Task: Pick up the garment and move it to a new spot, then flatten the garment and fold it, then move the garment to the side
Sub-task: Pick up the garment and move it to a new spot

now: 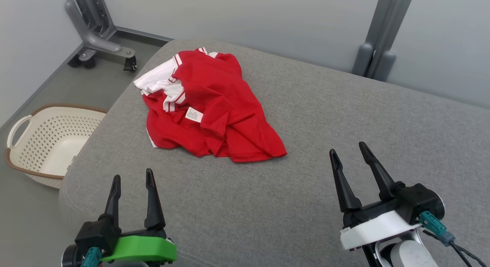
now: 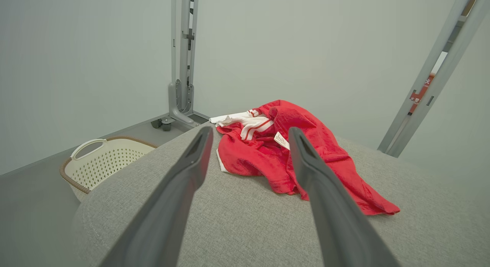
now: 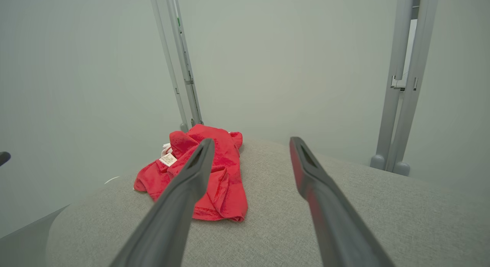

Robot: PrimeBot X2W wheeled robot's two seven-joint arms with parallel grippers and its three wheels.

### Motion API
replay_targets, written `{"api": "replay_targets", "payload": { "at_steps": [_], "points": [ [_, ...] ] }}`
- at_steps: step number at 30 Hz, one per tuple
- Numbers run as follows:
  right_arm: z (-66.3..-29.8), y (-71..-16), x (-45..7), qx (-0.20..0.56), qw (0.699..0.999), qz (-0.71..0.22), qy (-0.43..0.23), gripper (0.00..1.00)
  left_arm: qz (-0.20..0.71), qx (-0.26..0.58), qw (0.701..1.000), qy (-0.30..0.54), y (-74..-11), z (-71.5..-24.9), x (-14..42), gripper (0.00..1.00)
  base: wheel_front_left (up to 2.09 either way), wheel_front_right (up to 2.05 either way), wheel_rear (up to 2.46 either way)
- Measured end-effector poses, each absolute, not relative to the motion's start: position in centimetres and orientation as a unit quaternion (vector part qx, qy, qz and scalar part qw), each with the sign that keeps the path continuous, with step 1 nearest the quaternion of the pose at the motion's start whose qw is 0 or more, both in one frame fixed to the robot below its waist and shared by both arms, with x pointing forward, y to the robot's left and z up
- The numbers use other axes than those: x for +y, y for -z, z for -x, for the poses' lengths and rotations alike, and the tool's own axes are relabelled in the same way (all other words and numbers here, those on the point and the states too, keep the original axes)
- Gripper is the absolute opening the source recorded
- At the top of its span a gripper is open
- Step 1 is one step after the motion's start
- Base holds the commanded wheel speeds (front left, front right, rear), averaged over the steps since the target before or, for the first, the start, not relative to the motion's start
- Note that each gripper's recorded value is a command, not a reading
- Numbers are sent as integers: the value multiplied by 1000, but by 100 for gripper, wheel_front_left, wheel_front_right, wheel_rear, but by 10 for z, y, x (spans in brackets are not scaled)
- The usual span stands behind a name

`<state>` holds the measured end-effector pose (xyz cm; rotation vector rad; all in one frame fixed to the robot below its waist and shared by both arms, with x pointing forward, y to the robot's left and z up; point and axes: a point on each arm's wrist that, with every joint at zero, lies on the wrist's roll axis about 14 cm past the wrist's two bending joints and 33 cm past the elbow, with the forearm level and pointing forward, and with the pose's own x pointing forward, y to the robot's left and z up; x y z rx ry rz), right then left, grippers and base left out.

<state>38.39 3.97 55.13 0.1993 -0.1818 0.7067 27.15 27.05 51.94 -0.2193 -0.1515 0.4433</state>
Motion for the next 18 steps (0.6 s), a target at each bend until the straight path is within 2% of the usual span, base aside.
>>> {"api": "replay_targets", "payload": {
  "at_steps": [10, 18],
  "points": [
    [-378, -547, 46, -78, 926, -104, -355, 100, 122, -88, 961, -230, -525, -268, 279, 100, 0, 0, 0],
    [-394, -544, 31, -83, 935, -100, -331, 100, 88, -82, 966, -227, -527, -287, 287, 100, 0, 0, 0]
  ]
}}
